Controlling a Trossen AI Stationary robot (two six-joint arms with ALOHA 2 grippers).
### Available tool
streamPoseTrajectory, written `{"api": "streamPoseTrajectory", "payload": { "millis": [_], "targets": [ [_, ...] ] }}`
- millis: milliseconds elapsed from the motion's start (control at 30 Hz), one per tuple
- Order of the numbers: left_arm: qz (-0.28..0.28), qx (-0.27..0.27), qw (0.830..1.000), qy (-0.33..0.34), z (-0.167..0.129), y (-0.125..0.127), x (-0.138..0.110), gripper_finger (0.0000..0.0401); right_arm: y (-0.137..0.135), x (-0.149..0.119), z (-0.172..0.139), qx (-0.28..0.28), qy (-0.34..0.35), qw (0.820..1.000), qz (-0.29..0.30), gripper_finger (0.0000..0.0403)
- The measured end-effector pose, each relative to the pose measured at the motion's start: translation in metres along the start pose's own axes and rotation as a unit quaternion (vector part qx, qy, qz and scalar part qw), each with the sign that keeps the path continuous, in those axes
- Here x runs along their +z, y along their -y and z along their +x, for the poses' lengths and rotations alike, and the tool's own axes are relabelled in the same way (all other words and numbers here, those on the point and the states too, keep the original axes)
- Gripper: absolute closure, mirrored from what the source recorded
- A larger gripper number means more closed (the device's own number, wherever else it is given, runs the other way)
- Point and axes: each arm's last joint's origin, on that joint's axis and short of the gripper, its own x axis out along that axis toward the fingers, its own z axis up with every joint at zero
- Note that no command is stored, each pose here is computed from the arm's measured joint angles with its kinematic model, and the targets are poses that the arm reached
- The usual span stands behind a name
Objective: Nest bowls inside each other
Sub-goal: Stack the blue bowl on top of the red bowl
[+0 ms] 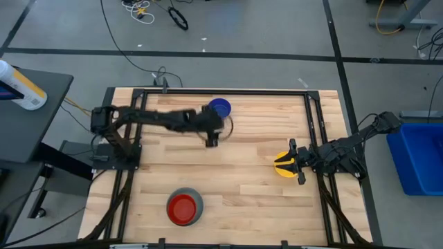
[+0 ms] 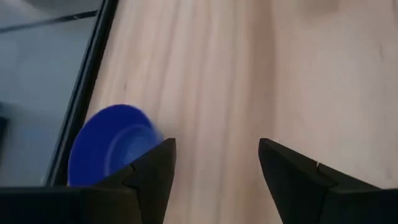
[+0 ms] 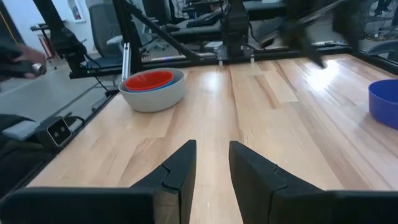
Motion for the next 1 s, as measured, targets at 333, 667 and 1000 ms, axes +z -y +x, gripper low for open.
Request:
{"api": "streamPoseTrajectory", "payload": {
  "millis": [333,667,1000],
  "targets": [
    [-0.064,-0.043,0.997,-0.029,0.012,-0.067,-0.028,0.0163,0.000,-0.003,0.000,0.002,-0.018,0.999,-0.027,0.0300],
    [-0.071,-0.065,0.993,-0.066,0.047,-0.073,-0.043,0.0163,0.001,-0.004,0.000,0.000,-0.022,0.999,-0.033,0.0299],
    [-0.058,-0.047,0.987,-0.140,0.086,-0.088,-0.030,0.0164,0.001,-0.004,0.000,-0.004,-0.021,0.999,-0.030,0.0299]
  ]
}}
